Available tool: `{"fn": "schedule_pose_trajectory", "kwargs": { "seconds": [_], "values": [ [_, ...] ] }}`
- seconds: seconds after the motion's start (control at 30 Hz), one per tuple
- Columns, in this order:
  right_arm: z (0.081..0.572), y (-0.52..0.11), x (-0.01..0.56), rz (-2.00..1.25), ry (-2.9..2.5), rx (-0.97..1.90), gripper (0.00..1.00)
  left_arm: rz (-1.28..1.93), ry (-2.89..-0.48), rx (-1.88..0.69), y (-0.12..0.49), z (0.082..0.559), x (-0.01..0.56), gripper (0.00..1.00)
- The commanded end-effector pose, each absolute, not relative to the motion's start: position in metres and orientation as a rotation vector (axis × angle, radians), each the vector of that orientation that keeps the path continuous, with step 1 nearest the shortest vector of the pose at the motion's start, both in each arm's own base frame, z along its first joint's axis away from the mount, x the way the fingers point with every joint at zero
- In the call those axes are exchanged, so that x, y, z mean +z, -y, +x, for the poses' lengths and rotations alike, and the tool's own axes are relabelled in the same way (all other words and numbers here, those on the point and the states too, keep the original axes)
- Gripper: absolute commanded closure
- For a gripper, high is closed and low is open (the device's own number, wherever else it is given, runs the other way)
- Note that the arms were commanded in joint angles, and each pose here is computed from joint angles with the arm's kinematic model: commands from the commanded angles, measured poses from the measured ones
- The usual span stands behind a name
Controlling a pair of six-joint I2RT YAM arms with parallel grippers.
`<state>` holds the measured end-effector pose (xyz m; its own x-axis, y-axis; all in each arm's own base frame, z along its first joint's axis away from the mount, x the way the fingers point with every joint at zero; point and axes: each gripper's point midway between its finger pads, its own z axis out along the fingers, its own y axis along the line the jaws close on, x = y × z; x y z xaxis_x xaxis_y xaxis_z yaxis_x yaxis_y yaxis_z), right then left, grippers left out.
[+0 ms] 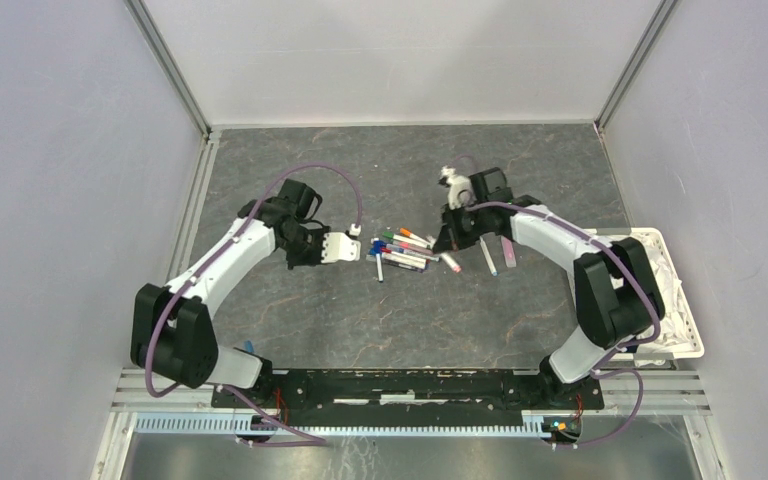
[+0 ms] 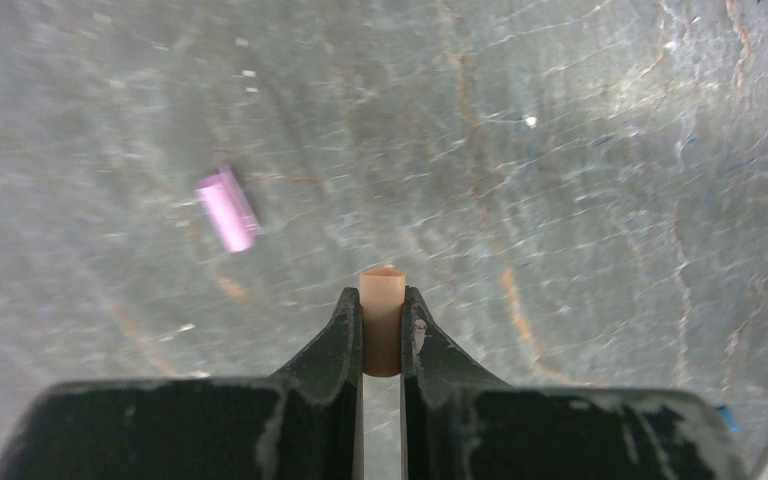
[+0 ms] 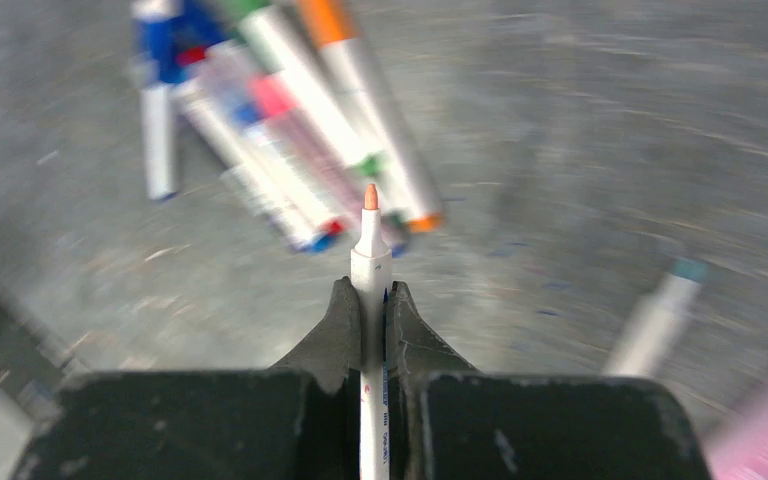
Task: Open the pen caps
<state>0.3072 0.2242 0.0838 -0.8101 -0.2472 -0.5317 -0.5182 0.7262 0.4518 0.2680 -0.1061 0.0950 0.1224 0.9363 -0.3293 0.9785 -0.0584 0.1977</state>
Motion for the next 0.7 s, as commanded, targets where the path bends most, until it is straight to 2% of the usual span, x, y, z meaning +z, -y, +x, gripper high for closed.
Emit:
{"fn": "schedule_pose_trajectory", "kwargs": {
  "seconds": [0.0,0.33,0.5,0.67],
  "values": [
    [0.352,-0.156,0.074,-0.310,-2.489,0.292,1.00,1.879,-1.932,-0.161,0.114,0.279,0.070,0.98],
    [0.373,-0.093,0.064,-0.091,-2.448,-0.058,1.00,1.812,-2.060,-0.082,0.103,0.293,0.026,0.84],
    [0.374,-0.080,0.058,-0.067,-2.445,-0.091,1.00,1.797,-2.097,-0.071,0.103,0.299,0.014,0.82],
    [0.371,-0.075,0.043,-0.088,-2.485,-0.112,1.00,1.788,-2.110,-0.108,0.106,0.297,0.017,0.72]
  ]
}}
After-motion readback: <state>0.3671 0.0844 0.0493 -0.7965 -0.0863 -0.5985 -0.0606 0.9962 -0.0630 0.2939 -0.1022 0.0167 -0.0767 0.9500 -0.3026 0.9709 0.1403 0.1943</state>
